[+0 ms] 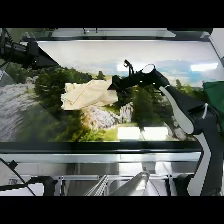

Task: Fold the shirts.

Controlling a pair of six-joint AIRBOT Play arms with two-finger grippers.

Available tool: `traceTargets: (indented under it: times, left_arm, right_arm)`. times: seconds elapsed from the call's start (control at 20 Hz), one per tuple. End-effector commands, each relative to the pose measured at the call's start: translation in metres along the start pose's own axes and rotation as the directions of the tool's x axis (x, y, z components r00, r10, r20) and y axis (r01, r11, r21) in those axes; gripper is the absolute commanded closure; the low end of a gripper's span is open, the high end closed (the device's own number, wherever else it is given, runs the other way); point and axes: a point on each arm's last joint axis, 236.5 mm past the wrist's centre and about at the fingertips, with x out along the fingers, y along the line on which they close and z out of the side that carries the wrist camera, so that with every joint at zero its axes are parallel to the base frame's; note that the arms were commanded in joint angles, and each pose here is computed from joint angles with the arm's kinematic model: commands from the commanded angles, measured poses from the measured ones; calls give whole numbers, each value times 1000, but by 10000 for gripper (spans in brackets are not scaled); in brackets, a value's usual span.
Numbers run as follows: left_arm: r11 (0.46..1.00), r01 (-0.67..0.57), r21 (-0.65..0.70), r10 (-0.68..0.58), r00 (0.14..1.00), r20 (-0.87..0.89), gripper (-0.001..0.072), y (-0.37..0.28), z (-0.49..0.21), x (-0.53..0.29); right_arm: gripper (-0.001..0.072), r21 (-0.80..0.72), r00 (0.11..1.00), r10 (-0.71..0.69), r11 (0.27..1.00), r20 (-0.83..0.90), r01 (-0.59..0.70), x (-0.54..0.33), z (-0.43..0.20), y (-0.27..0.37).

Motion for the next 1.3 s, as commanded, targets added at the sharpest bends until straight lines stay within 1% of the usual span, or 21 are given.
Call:
traceTargets:
  times: [0.0, 0.1, 0.15, 0.2, 0.25, 0.3, 0.4, 0.45, 0.55, 0.7, 0.9, 0.95, 1.0, 1.05, 1.1, 1.15, 1.2, 1.25]
  left_arm:
    - [1000, 2, 0, -2, 1000, -5, 706, 0, -1, 0]
    - [1000, 3, 0, -3, 1000, -4, 706, -1, -1, 0]
    - [1000, 3, 0, -3, 1000, -4, 706, -1, -1, 0]
    - [1000, 3, 0, -3, 1000, -4, 706, -1, -1, 0]
    - [1000, 4, 0, -4, 1000, -4, 706, -1, -1, 0]
    - [1000, 6, 3, -6, 1000, -8, 706, -2, -2, 1]
    - [1000, 14, 16, -14, 1000, -22, 706, -9, -4, 6]
    - [999, 22, 24, -21, 999, -36, 706, -13, -6, 9]
    - [998, 39, 42, -36, 997, -70, 706, -24, -13, 16]
    - [995, 64, 72, -57, 993, -105, 705, -41, -19, 29]
    - [987, 103, 122, -84, 985, -152, 706, -70, -29, 50]
    - [985, 110, 135, -89, 984, -154, 706, -76, -29, 55]
    - [982, 116, 147, -94, 984, -153, 705, -82, -29, 60]
    - [979, 121, 162, -96, 984, -153, 706, -87, -29, 64]
    - [975, 123, 184, -95, 984, -152, 706, -91, -29, 67]
    - [971, 128, 201, -98, 984, -150, 706, -94, -29, 70]
    - [971, 129, 203, -101, 984, -144, 706, -96, -28, 73]
    - [970, 130, 205, -102, 985, -142, 706, -98, -27, 74]
  right_arm:
    - [696, -174, 988, 76, 983, 135, -52, -68, 25, 94]
    - [696, -293, 955, 95, 956, 280, -9, -142, 39, 156]
    - [697, -313, 931, 101, 950, 350, 15, -182, 40, 183]
    - [697, -333, 900, 86, 941, 427, 67, -225, 38, 203]
    - [697, -318, 864, 40, 938, 501, 141, -264, 37, 210]
    - [697, -258, 812, -40, 938, 582, 231, -305, 34, 207]
    - [696, -68, 698, -247, 918, 672, 391, -376, 21, 175]
    - [696, 12, 660, -335, 897, 673, 443, -401, 10, 156]
    - [696, 131, 627, -460, 858, 629, 497, -439, -13, 119]
    - [696, 274, 545, -565, 806, 619, 525, -495, -18, 67]
    - [696, 412, 390, -638, 748, 664, 521, -568, 13, -20]
    - [696, 444, 349, -644, 742, 680, 502, -583, 28, -46]
    - [696, 437, 328, -626, 752, 707, 494, -592, 44, -67]
    - [696, 399, 325, -571, 791, 754, 463, -598, 64, -82]
    - [696, 338, 326, -487, 843, 810, 419, -605, 85, -84]
    - [697, 227, 310, -362, 890, 879, 397, -619, 106, -71]
    - [697, 135, 274, -254, 912, 928, 388, -638, 121, -54]
    - [697, 109, 231, -216, 909, 949, 402, -657, 126, -48]
